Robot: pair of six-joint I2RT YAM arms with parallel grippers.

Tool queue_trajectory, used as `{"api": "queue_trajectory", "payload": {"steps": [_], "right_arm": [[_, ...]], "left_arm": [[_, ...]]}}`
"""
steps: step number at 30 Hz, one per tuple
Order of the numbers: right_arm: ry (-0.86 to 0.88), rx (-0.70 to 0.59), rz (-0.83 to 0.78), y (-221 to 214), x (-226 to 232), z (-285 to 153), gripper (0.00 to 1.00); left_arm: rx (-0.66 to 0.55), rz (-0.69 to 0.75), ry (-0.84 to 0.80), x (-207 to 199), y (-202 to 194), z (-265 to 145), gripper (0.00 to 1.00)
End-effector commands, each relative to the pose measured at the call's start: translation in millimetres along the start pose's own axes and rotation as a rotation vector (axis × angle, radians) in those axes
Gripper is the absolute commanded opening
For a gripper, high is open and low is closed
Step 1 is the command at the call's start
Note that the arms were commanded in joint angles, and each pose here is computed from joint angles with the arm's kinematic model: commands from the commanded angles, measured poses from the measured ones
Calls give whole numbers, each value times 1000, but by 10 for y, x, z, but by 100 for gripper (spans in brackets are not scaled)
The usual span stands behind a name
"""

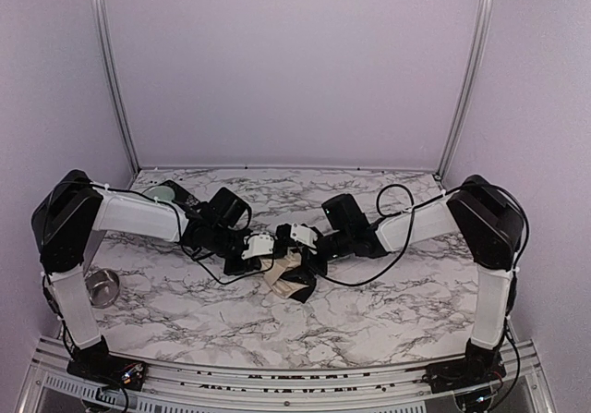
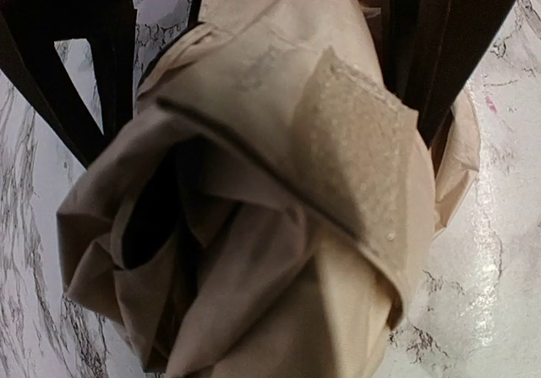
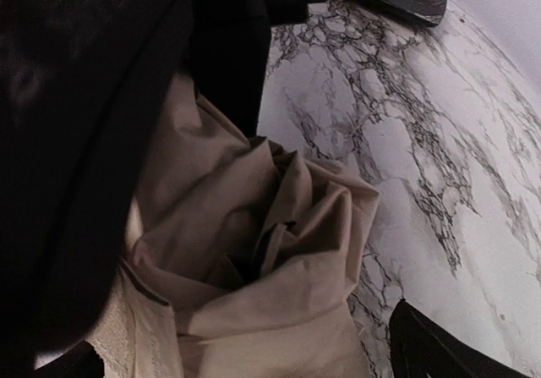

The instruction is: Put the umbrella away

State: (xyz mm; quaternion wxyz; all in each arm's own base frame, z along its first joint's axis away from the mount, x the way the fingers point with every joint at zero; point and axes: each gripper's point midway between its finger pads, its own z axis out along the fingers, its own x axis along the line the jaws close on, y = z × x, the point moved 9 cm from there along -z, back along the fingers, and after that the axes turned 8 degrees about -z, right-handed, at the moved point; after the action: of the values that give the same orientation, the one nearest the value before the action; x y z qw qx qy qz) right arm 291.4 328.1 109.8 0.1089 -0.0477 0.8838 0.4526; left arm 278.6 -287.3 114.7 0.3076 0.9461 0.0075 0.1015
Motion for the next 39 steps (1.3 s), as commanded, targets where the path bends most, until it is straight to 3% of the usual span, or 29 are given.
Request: {"api": "queue_trajectory", "payload": {"steps": [1,10,12,17,20,27,32,39], "right_arm": [[184,69,36,-224,133,163,100],[131,179,98,-485,163,257,91],[148,140,113,-443,175,152,92],[102,-92,120,-156,110,-352,95],[79,-128,108,-122,121,-402,97],[33,-158,86,-50,8,-199,100],[56,-77,61,-173,7,63,100],[121,-21,117,-385,71,323,88]], "left_arm": [[89,-49,-101,-128,-218,91,0],[80,-46,-105,-123,-222,81,0],[76,-44,-106,-125,-226,75,0],[70,-31,-116,-128,-235,85,0],[69,-31,-118,-127,-240,87,0],[69,-28,-123,-125,-236,91,0],[70,-30,-124,-126,-237,91,0],[63,-32,-126,-121,-246,88,0]]}}
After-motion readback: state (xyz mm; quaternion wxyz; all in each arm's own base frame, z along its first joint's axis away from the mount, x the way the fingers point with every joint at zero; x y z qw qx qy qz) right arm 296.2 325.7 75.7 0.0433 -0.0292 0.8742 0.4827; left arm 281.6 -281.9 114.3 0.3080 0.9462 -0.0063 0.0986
